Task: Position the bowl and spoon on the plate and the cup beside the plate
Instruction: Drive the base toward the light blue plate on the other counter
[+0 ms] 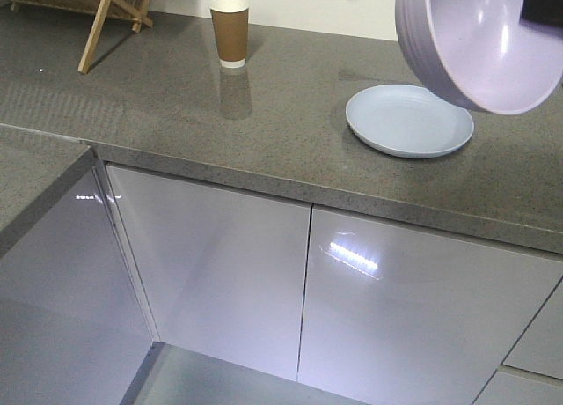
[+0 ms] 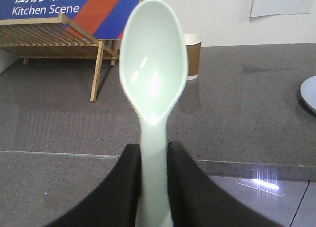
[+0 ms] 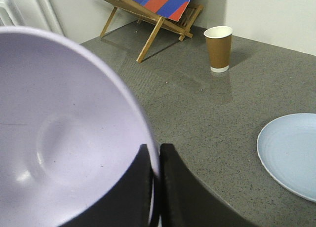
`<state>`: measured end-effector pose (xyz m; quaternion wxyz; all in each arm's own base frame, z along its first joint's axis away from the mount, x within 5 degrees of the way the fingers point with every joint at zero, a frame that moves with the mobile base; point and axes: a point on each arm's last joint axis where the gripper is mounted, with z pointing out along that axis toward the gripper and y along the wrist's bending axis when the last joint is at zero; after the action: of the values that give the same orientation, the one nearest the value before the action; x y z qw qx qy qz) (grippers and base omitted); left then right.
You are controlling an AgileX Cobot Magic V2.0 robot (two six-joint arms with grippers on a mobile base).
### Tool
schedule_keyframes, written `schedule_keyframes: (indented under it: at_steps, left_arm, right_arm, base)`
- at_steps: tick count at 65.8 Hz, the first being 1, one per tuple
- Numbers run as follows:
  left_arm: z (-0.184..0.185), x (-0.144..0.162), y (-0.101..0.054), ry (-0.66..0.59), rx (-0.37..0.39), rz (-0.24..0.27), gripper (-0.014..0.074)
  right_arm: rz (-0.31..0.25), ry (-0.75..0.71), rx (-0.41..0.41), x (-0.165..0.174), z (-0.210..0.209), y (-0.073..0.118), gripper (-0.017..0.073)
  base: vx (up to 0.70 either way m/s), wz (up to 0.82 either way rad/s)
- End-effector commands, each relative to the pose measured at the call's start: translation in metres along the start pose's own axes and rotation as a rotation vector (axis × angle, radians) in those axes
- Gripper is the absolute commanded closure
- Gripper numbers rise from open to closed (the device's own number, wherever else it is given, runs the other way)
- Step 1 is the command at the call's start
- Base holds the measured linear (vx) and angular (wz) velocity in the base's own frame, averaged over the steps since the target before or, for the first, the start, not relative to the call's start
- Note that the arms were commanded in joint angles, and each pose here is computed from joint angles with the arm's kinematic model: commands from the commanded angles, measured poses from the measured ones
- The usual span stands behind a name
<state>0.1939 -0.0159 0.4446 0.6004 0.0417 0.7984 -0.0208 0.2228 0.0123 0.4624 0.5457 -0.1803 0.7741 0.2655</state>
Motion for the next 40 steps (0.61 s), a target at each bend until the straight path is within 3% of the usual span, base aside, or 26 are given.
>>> schedule_keyframes:
  at_steps: [1, 40]
  left_arm:
    - [-0.0098, -0.0160, -0.0006, -0.117, 0.003, -0.004, 0.0600]
    - [-0.0098, -0.0160, -0.0006, -0.117, 0.003, -0.004, 0.0600]
  right_arm:
    - [-0.012, -0.101, -0.002, -0.0150, -0.0090, 0.0099, 0.0565]
    - [-0.012, -0.101, -0.002, -0.0150, -0.0090, 0.0099, 0.0565]
  base:
    - [0.06, -0.04]
    - [0.06, -0.10]
